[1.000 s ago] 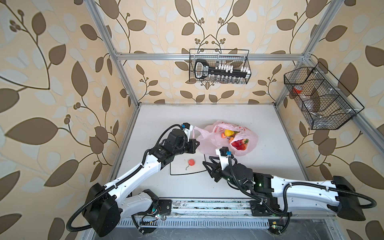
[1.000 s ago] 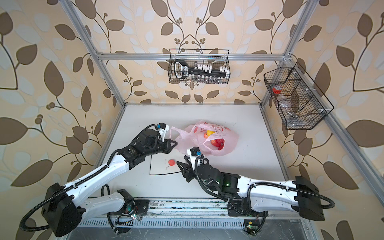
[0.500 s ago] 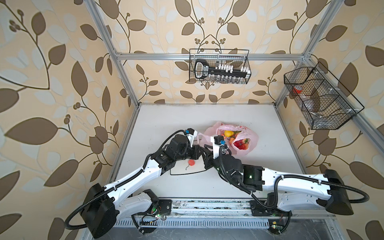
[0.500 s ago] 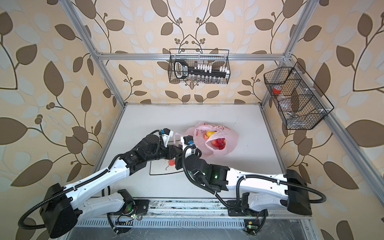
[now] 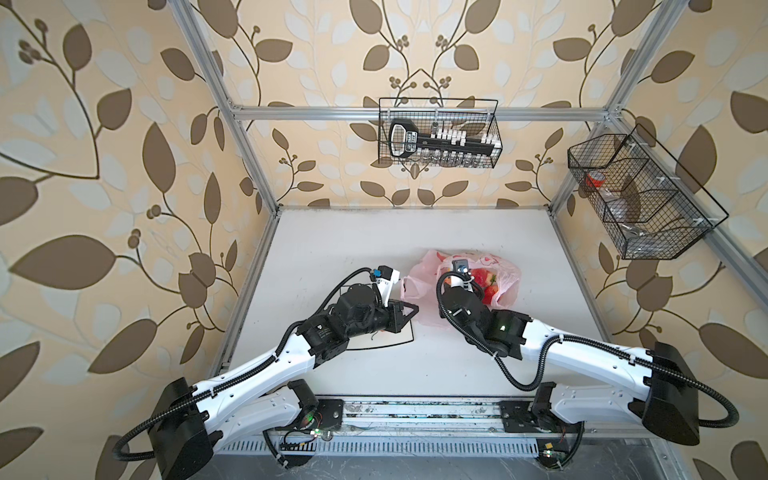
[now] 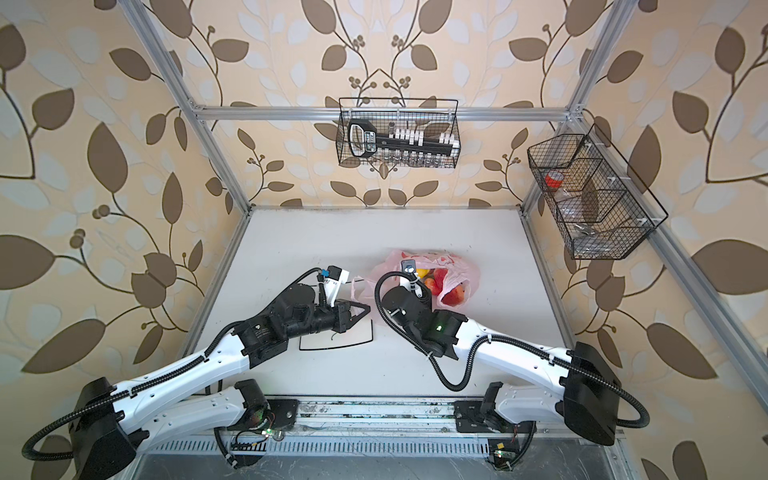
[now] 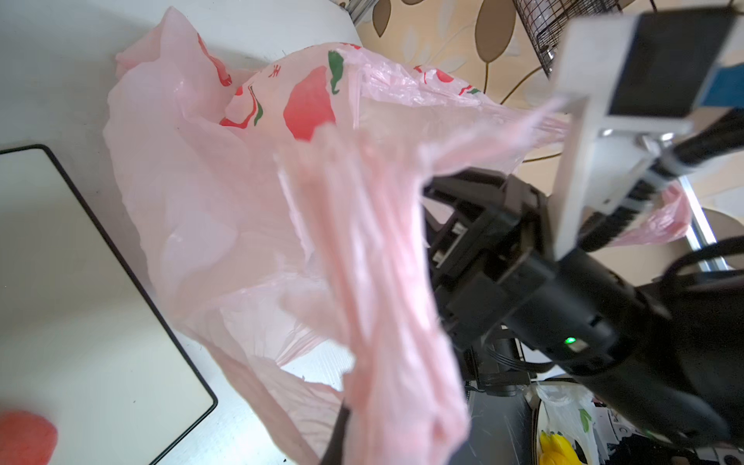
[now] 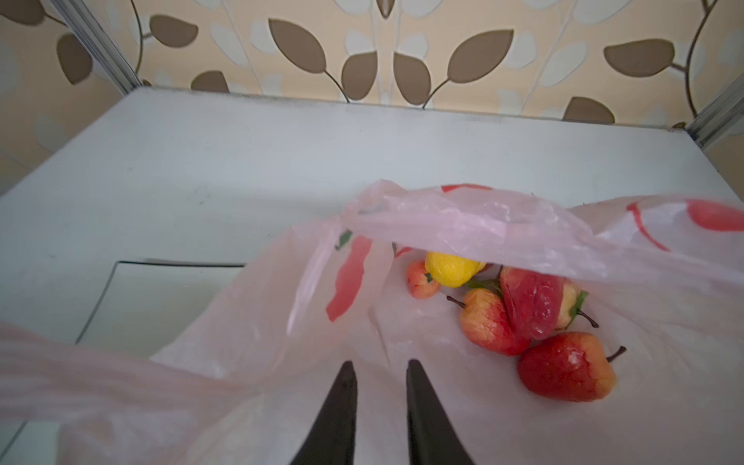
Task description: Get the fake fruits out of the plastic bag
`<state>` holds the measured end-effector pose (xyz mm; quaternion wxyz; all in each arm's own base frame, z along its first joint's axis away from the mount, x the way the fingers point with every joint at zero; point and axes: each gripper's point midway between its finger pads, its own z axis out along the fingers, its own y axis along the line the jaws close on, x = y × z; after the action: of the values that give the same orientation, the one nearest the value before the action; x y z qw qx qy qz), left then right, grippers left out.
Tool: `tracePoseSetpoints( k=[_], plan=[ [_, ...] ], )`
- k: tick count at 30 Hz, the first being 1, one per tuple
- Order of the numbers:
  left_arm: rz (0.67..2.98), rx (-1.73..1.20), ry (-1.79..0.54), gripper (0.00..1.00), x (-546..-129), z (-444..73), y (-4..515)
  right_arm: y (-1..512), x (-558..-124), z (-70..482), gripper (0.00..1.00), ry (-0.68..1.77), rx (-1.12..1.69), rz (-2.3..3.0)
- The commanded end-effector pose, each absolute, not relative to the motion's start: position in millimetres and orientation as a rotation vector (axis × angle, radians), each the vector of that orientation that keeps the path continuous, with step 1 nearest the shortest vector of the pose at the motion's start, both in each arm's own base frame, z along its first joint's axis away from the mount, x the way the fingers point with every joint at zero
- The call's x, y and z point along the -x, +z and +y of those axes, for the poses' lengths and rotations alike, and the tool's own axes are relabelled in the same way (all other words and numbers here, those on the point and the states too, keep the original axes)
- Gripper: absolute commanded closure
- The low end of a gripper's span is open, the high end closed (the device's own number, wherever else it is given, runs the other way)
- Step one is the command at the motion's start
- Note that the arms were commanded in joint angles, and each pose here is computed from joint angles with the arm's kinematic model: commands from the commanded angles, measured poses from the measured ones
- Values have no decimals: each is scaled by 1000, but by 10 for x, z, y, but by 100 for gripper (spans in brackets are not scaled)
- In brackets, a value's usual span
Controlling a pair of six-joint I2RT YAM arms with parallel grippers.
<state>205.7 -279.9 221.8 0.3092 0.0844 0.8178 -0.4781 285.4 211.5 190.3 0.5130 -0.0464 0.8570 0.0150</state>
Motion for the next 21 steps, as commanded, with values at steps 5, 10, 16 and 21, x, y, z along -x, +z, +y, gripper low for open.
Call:
tracePoseSetpoints(
  k=[5,10,16,21],
  plan=[
    [2046,-241,-1336,100,-2002,-2815,2494,1275,-2834,1853,77,-119,231,2245],
    [2021,-280,-1362,100,-1946,-2825,2564,1036,-2918,1752,75,-117,194,2328],
    [2025,-319,-1396,100,-1874,-2888,2529,893,-3063,1527,66,-95,-45,2354],
    [2016,-381,-1435,100,-1756,-3013,2504,867,-3194,1453,59,92,-303,2326]
  ],
)
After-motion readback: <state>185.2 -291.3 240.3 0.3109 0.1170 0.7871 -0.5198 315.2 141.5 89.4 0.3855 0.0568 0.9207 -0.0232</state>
